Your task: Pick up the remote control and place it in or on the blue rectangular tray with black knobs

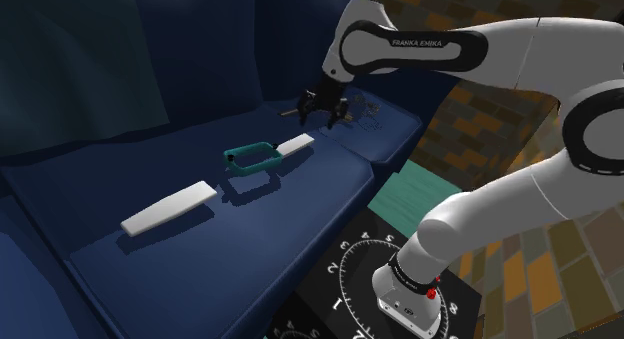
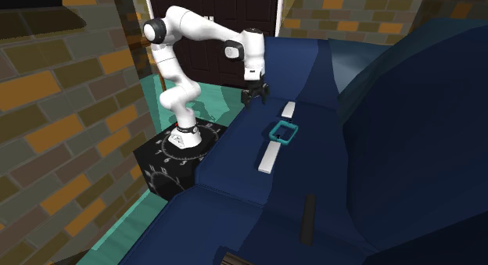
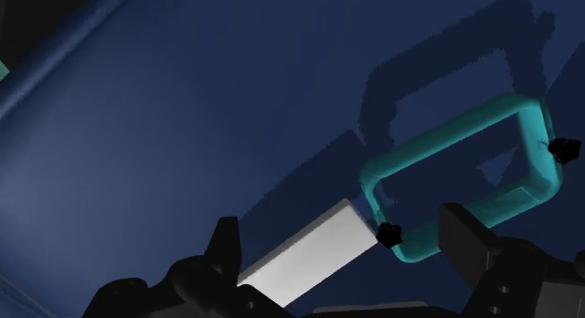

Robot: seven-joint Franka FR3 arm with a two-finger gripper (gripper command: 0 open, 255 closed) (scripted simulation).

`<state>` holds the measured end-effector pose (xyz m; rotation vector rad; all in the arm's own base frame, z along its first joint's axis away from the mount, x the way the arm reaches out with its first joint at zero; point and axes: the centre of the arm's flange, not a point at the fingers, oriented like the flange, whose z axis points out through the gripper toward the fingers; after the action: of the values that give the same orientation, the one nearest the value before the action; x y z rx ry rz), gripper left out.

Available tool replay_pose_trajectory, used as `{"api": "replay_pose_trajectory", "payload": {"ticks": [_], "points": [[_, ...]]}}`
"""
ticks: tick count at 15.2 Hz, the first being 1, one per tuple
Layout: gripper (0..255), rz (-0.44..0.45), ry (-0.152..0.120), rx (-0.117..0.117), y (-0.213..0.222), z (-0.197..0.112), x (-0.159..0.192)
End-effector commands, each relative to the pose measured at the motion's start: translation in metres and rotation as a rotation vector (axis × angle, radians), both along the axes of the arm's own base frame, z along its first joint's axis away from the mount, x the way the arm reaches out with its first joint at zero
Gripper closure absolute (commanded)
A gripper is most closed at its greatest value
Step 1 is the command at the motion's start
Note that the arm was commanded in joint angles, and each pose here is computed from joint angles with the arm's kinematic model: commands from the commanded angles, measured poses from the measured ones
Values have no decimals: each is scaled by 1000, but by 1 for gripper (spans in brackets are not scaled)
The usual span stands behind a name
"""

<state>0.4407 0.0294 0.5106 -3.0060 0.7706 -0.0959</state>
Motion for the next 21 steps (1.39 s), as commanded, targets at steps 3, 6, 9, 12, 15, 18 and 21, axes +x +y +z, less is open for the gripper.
{"api": "replay_pose_trajectory", "payload": {"ticks": [3, 6, 9, 12, 15, 18, 21], "points": [[0, -196, 14, 9, -13, -34, 40], [0, -338, 25, 14, -28, -59, 67], [0, -480, 37, 20, -47, -85, 92], [0, -622, 48, 25, -69, -111, 114], [0, -765, 59, 31, -93, -138, 132], [0, -777, 60, 31, -95, -151, 134], [0, -777, 60, 31, -95, -166, 134]]}}
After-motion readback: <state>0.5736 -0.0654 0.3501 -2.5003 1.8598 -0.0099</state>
